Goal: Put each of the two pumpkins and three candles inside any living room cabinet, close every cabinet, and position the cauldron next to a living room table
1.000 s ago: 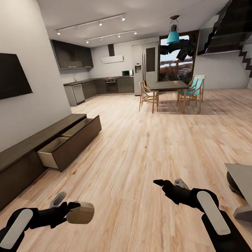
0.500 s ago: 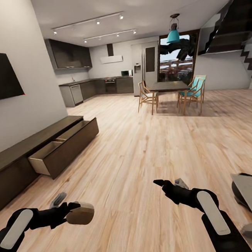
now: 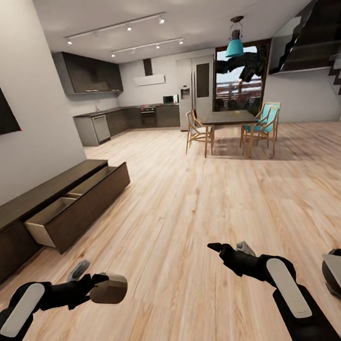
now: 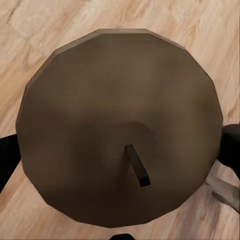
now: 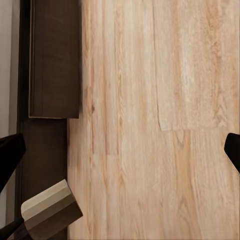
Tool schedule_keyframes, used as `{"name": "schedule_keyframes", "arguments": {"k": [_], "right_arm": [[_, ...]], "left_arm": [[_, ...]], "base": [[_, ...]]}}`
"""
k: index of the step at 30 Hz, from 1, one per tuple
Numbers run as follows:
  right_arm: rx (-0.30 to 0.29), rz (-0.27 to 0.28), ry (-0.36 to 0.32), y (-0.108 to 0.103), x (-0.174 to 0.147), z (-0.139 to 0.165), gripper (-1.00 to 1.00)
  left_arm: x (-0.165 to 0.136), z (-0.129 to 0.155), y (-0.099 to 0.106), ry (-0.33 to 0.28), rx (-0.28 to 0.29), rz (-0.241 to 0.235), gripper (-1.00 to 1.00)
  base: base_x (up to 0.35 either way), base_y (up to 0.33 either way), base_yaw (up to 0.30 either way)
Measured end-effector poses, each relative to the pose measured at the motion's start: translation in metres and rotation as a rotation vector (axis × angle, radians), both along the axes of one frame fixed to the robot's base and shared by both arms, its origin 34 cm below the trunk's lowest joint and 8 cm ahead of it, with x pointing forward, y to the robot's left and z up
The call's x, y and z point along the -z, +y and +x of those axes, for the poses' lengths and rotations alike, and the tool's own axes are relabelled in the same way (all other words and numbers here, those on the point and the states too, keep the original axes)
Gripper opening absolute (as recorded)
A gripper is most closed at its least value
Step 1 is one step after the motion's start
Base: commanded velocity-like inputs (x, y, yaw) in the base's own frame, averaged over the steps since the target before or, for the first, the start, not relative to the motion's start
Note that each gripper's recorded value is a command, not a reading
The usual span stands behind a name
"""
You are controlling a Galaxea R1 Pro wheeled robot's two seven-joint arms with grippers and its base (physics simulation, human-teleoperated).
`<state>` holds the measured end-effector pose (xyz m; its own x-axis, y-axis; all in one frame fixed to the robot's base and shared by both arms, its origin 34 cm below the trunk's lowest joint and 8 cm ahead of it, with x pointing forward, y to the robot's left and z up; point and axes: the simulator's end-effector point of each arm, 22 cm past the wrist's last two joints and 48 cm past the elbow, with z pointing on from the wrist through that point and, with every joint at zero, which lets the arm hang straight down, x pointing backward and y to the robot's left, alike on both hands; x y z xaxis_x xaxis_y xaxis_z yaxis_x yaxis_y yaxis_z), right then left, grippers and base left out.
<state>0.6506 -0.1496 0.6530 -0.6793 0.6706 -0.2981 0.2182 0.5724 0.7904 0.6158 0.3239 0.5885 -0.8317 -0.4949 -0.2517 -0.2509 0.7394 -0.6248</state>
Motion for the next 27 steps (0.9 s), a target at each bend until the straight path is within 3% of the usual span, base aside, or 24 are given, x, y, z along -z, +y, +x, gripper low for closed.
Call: {"name": "schedule_keyframes", "arguments": {"k": [27], "right_arm": [[0.000, 0.015, 0.008, 0.0018, 0.0032, -0.0001, 1.00]], "left_arm": [[0.0043, -0.0007, 0.0000, 0.009, 0.000, 0.000, -1.00]], "base": [[0.323, -0.037, 0.016]]}}
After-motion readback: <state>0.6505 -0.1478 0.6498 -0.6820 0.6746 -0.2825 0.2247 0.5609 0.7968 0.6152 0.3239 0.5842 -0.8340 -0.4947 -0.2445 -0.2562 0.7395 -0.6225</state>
